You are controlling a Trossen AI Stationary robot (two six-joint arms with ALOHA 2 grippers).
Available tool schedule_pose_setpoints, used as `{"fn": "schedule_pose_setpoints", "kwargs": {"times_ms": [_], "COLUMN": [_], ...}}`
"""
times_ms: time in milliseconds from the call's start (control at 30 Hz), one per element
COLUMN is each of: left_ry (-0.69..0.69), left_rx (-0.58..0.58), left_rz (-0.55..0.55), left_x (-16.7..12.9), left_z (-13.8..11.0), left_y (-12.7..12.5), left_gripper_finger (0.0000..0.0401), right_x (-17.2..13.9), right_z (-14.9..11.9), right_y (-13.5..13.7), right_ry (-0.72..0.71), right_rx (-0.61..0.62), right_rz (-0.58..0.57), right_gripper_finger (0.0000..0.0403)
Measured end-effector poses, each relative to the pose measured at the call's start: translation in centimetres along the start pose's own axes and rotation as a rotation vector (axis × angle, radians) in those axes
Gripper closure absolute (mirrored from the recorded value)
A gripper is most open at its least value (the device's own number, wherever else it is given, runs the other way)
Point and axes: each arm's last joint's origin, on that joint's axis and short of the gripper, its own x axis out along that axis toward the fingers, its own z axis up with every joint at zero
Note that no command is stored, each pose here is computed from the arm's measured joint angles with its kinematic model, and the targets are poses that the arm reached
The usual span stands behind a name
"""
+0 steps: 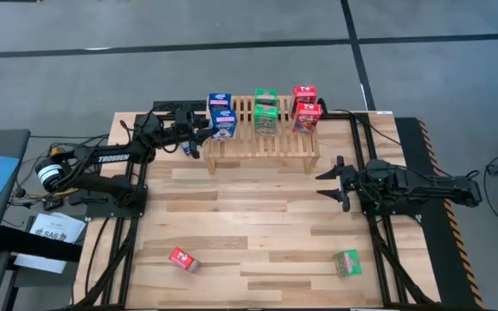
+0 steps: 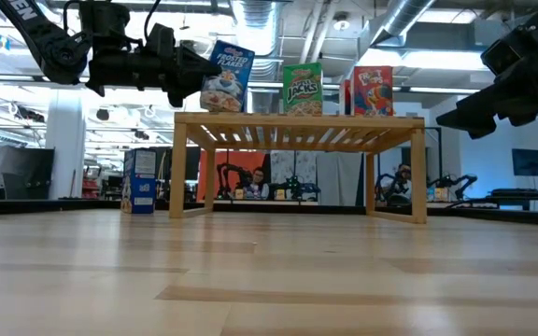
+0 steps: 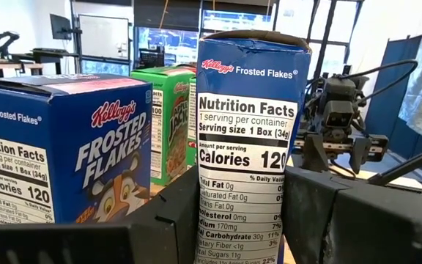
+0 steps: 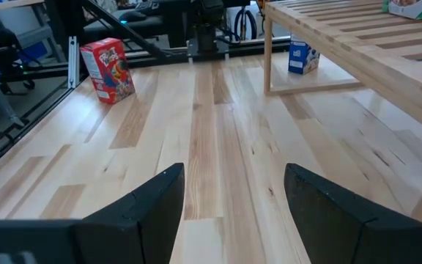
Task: Stack cereal on shelf
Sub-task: Put the bottom blue cereal box on the shelf aligned with the other blue cereal box
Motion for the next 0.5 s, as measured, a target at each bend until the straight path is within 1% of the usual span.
{"fn": "schedule_pose_setpoints", "kwargs": {"times_ms": [300,500], "left_ry": [0.005,0.007], "left_rx": [0.097,0.131], "left_rz": [0.013,0.003], "left_x": [0.0,-0.09], "left_z": [-0.06,-0.04], "left_y": [0.04,0.2], "left_gripper_finger": [0.0266,0.0266], "right_x": [0.0,0.0], "right_z": [-0.01,-0.02], "right_y": [0.0,0.0], "right_ry": [0.002,0.002], "right_rx": [0.001,0.001], "right_rz": [0.0,0.0], "right_gripper_finger": [0.0142,0.0142]}}
